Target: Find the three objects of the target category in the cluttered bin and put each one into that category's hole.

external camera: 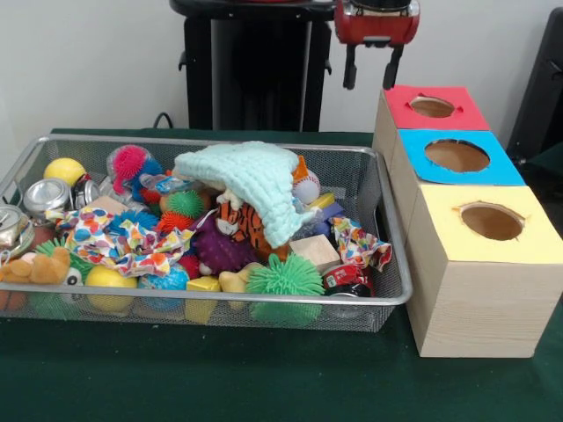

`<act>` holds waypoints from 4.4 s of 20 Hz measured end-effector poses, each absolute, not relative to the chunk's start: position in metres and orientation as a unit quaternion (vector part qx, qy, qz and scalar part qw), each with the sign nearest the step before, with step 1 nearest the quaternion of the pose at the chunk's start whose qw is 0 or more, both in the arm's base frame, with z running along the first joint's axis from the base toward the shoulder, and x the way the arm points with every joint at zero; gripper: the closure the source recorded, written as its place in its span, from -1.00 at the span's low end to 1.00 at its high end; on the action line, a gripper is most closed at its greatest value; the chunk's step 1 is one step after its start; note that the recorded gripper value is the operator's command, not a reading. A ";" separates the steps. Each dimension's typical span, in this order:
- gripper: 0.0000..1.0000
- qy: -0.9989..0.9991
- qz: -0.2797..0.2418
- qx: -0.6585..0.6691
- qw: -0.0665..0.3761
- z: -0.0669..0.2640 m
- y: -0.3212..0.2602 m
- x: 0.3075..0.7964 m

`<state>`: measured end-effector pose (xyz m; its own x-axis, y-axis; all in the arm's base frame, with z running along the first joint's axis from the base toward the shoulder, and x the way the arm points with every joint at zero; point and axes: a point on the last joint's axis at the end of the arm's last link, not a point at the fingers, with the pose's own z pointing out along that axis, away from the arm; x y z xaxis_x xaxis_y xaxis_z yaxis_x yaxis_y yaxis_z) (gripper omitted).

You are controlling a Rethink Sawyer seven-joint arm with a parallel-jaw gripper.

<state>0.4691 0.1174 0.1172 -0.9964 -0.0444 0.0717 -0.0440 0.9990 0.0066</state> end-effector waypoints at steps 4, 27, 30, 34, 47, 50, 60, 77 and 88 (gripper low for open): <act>-1.00 -0.999 -0.001 -0.007 0.043 0.108 0.104 0.478; -1.00 -0.993 0.021 -0.117 0.006 0.046 0.034 0.557; -1.00 -0.991 0.023 -0.131 -0.001 0.032 0.024 0.568; -1.00 -0.988 0.025 -0.149 -0.012 0.017 0.009 0.581; -1.00 -0.984 0.031 -0.170 -0.048 0.030 -0.008 0.609; -1.00 -0.984 0.039 -0.166 -0.057 0.034 -0.010 0.616; -1.00 -0.985 0.080 -0.135 -0.068 0.041 0.000 0.620; -1.00 -0.982 0.118 -0.136 0.052 0.082 -0.009 0.587; -1.00 -0.975 0.143 -0.161 -0.063 0.076 -0.067 0.618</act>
<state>0.6179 -0.0673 0.0758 -0.9405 0.2952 -0.1683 0.3310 0.9077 -0.2580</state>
